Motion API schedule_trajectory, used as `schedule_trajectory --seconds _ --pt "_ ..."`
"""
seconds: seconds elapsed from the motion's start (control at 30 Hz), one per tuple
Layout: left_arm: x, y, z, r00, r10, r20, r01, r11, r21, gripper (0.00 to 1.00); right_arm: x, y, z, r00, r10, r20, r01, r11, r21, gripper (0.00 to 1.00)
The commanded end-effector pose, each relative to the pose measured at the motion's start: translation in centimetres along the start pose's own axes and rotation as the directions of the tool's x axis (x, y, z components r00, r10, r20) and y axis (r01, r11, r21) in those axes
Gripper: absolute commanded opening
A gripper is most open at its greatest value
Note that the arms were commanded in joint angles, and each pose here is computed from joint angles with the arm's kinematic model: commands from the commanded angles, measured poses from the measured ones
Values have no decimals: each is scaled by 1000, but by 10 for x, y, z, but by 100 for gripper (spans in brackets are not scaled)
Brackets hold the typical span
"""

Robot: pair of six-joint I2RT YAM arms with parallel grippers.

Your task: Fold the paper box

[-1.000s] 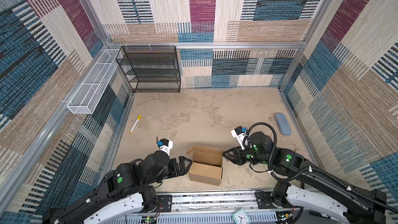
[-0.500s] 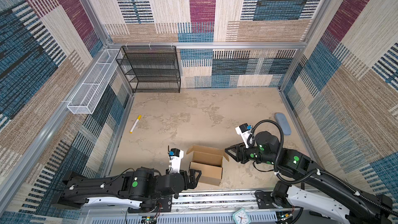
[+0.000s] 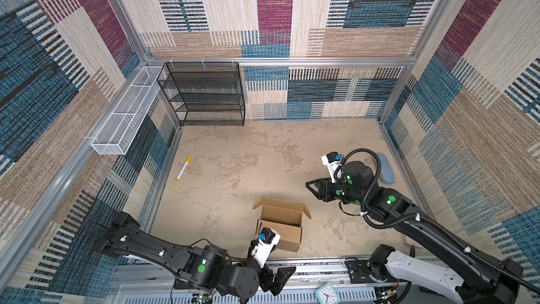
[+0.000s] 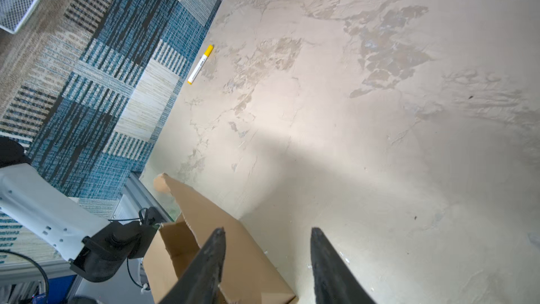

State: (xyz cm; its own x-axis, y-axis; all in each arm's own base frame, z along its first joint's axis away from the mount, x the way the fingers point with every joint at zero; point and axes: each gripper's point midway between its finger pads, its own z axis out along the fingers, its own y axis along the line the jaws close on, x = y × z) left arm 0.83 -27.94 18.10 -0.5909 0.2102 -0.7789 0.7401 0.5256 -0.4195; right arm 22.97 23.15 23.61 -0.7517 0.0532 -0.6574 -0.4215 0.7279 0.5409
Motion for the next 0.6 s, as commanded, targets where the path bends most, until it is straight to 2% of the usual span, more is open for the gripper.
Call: schedule_trajectory --seconds 0.0,0.13,0.27,0.4,0.57 --pt "5 -24 3 994 112 -12 -111 989 100 99 -7 21 10 999 -34 -25 31 991 -127 50" --pt "16 -24 -1 983 182 -39 -176 977 120 99 3 23 27 996 -16 -83 -2 978 -209 50" --pt "41 2 5 963 239 -128 -235 971 47 99 11 24 41 992 -20 -124 -12 968 -250 50" --pt "35 3 8 956 286 -67 -284 958 44 99 18 26 55 986 -21 -166 -30 953 -302 50" --pt "34 28 12 949 313 -38 -314 949 -24 99 23 23 70 975 -2 -222 -76 937 -342 49"
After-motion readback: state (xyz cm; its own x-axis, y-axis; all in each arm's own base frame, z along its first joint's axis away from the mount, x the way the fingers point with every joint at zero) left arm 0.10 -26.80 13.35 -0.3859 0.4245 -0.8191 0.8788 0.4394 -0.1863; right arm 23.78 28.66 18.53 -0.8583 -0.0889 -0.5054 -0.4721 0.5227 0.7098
